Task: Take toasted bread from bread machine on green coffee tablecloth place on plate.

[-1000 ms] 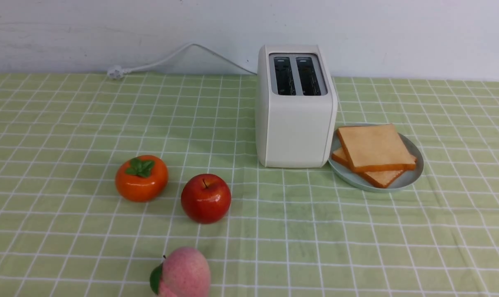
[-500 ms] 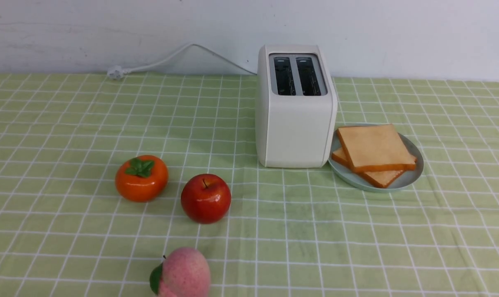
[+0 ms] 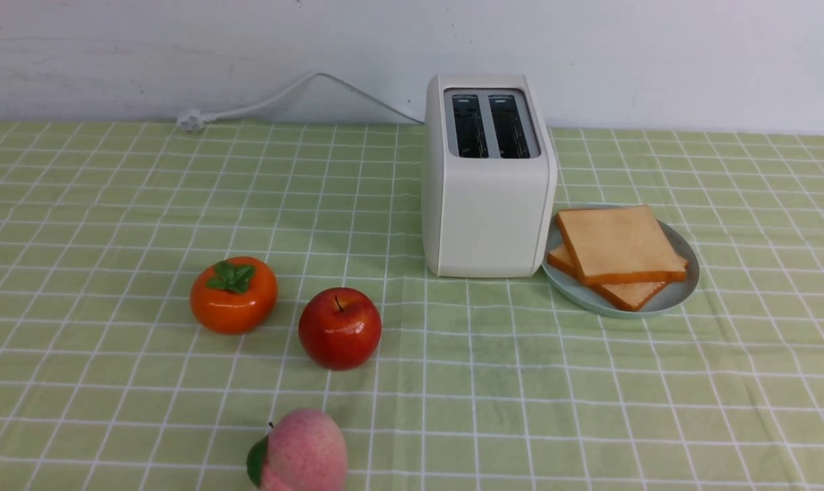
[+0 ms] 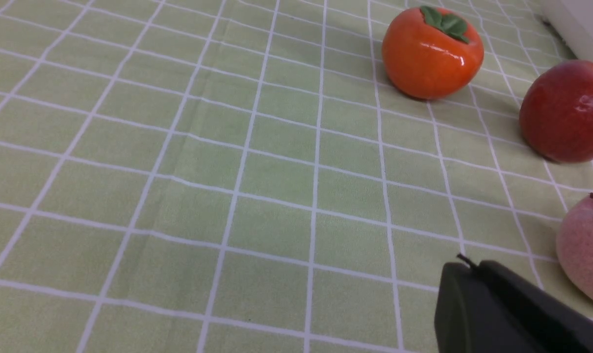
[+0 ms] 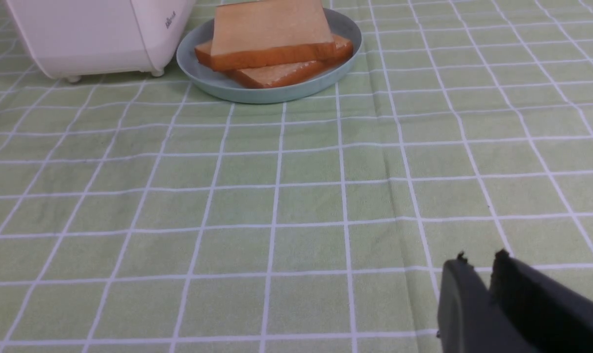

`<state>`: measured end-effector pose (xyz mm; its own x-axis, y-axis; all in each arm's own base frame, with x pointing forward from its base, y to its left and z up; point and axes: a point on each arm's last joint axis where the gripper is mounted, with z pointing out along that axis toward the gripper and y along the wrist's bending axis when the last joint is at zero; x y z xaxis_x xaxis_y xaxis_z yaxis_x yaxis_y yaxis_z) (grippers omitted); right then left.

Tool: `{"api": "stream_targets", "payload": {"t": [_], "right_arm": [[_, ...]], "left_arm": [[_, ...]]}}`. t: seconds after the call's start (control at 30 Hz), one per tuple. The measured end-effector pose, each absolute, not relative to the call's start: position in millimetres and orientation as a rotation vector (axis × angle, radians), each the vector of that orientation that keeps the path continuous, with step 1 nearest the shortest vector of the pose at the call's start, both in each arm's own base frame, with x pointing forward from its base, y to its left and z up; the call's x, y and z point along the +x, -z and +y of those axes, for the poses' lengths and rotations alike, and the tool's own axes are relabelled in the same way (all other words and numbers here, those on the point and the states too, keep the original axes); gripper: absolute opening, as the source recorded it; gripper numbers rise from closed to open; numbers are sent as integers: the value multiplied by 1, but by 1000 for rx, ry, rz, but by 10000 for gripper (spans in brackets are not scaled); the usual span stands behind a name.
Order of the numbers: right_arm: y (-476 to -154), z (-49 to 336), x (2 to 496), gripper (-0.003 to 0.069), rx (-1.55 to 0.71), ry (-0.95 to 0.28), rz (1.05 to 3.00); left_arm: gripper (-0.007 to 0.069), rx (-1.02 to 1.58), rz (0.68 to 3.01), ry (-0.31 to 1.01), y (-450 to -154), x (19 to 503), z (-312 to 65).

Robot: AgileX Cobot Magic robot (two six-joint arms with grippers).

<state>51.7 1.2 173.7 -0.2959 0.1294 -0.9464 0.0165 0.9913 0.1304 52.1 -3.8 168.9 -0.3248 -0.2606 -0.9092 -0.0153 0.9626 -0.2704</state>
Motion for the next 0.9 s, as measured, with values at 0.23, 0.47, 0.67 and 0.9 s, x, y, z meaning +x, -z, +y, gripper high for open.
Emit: {"api": "stream_targets", "payload": {"t": [0.23,0.47,0.67,0.9], "right_arm": [[-174,1,52,99,106,-111,1869],[-174,1,52,108,106,-111,1869],[-174,1,52,116,106,-111,1869],[-174,1,52,123,106,-111,1869]], "left_arm": [[3,-200,1890,250,-169,52,-4],[8,-200,1890,250,-169,52,-4],[17,-200,1890,250,-169,52,-4],[21,-200,1890,250,-169,52,-4]]}}
